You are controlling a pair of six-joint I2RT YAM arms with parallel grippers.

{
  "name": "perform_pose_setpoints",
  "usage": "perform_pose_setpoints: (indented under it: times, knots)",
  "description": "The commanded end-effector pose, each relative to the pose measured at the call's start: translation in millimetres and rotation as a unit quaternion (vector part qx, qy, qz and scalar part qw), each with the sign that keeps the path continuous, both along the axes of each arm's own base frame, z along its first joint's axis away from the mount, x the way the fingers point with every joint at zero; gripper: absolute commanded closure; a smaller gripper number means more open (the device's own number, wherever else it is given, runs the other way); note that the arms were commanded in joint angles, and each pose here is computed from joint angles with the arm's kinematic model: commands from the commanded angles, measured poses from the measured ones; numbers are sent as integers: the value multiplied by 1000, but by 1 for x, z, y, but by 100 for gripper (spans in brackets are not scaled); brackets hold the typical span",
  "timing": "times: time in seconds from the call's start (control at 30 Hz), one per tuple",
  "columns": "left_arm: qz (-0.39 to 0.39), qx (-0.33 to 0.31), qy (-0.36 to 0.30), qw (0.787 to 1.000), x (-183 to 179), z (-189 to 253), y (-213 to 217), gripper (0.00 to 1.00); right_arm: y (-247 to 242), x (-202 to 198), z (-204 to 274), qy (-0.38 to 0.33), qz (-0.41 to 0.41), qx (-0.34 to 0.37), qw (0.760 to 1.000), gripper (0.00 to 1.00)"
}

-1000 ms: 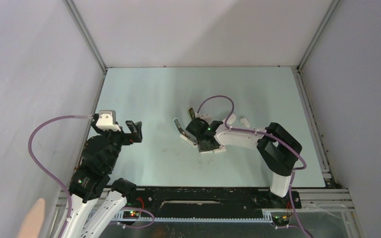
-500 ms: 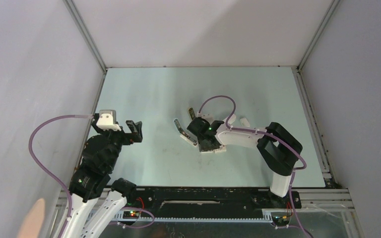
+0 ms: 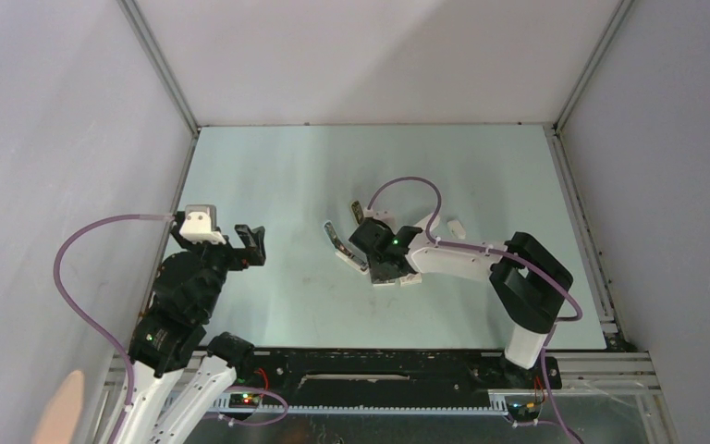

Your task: Load the staples into the stapler

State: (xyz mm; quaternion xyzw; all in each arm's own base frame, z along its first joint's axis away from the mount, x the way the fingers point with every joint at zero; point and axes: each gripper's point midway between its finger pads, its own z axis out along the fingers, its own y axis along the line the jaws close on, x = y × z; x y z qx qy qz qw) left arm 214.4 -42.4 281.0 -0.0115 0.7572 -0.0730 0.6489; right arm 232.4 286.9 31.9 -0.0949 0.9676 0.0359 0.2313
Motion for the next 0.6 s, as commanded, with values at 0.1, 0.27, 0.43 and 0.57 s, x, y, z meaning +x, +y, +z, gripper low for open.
perform_pose_setpoints:
  times: [0.1, 0.27, 0.43, 0.57]
  knots:
    - [-4, -5, -16, 1000, 2, 9, -2, 0, 7, 9, 7, -18, 3, 5, 1000, 62]
    - [-4, -4, -15, 1000, 3, 8, -2, 0, 10, 8, 0, -11, 7, 2, 1000, 63]
    - [-4, -4, -14, 1000, 3, 8, -3, 0, 13, 10, -5, -9, 13, -1, 1000, 64]
    - [-4, -4, -14, 1000, 3, 8, -3, 0, 14, 11, -9, -7, 17, -5, 1000, 64]
